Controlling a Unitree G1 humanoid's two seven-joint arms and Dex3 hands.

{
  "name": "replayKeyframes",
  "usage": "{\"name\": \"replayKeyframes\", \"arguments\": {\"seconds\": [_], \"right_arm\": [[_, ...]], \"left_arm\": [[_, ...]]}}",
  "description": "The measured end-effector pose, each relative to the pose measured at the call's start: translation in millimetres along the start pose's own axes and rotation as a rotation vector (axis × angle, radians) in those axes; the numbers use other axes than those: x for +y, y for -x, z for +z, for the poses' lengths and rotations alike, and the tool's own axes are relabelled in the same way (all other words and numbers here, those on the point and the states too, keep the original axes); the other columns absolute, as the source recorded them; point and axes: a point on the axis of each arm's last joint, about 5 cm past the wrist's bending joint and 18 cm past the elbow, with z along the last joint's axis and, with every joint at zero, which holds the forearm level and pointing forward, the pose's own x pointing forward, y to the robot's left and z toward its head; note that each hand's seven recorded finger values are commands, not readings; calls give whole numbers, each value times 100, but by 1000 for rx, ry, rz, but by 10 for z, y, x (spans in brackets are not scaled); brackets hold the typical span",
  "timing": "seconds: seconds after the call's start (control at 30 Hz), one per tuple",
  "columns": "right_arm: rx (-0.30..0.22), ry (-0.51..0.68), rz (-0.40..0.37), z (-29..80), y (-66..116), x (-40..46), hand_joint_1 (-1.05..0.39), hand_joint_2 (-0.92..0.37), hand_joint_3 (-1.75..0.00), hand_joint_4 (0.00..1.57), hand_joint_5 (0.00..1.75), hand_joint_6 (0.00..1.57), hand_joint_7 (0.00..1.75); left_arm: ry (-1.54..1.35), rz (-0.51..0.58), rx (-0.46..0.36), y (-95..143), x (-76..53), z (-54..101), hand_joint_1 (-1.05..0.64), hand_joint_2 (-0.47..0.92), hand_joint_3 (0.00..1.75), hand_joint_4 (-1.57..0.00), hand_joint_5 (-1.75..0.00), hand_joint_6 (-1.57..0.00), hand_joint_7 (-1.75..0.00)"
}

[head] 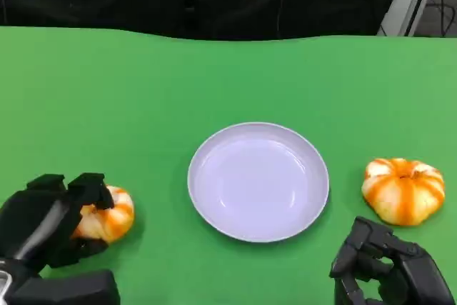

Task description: Grasp the bread from the table and place it into the plate.

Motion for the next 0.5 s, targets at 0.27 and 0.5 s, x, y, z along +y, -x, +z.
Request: {"name": "replayKeyframes", "arguments": {"seconds": [0.27, 0.5], "right_arm": [[1, 1, -1, 0, 0, 0, -14, -63, -107, 81, 175, 76, 153], [2, 0, -2, -1, 1, -2, -13, -62, -108, 81, 175, 76, 153]], "left_arm": [[38, 177, -143, -100, 144, 154, -9, 66, 91, -71, -175, -64, -175], [47, 255, -300, -253, 330, 450, -14, 62, 96, -71, -175, -64, -174]]}}
